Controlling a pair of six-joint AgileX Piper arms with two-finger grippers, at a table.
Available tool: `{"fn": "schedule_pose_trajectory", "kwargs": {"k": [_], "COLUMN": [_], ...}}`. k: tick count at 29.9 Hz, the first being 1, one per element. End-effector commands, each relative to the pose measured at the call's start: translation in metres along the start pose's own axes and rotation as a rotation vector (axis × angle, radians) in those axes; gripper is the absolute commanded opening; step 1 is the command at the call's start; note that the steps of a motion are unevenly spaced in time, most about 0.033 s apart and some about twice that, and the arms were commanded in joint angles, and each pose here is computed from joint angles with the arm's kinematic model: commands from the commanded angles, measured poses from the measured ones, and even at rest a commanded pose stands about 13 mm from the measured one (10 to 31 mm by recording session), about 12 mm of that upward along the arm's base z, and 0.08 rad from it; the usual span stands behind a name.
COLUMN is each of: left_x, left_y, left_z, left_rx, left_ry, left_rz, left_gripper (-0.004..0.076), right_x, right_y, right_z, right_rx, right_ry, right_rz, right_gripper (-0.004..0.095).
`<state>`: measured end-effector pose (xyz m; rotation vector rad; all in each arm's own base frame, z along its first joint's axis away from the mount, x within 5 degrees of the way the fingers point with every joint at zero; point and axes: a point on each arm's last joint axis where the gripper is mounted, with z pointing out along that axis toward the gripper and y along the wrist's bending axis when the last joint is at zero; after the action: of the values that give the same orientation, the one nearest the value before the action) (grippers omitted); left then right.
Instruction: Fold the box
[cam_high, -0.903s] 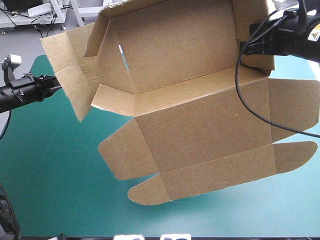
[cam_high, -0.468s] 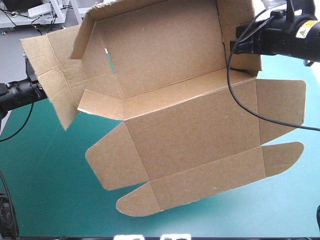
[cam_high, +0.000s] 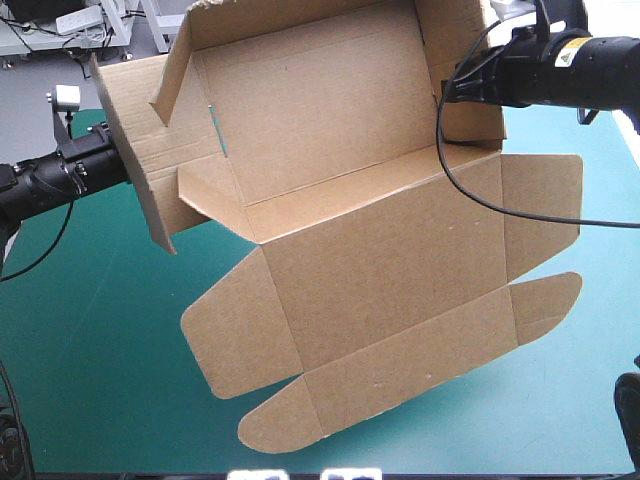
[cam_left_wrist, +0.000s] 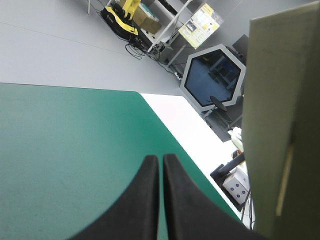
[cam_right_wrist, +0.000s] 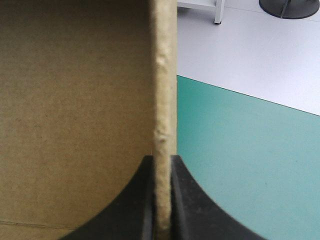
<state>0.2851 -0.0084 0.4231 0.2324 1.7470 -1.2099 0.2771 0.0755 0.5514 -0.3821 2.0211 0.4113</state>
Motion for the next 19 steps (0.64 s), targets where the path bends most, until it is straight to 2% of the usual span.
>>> {"fn": "schedule_pose_trajectory", "kwargs": {"k": [1,12,19], "left_x": [-0.008,-0.007,-0.007], "left_y": [-0.041,-0.051,-0.051], "left_z": [-0.008,-0.012,-0.012], "left_rx": [0.146,0.151,0.151], "left_ry": [-0.037,-0.044,-0.043], "left_rz": [0.057,0.082,0.071], "left_gripper": [0.0013,0.0013,0.0013], "right_x": [-0.005,-0.008,-0.009], "right_y": [0.002,0.001,0.001], "right_z": [-0.009,0.011,0.011], "right_rx": [-0.002,-0.056,-0.057], "right_ry": [-0.049,-0.065,-0.070], "right_rz": [-0.002,0.032,0.030], "right_gripper": [0.0002,0.0002,0.0002]}}
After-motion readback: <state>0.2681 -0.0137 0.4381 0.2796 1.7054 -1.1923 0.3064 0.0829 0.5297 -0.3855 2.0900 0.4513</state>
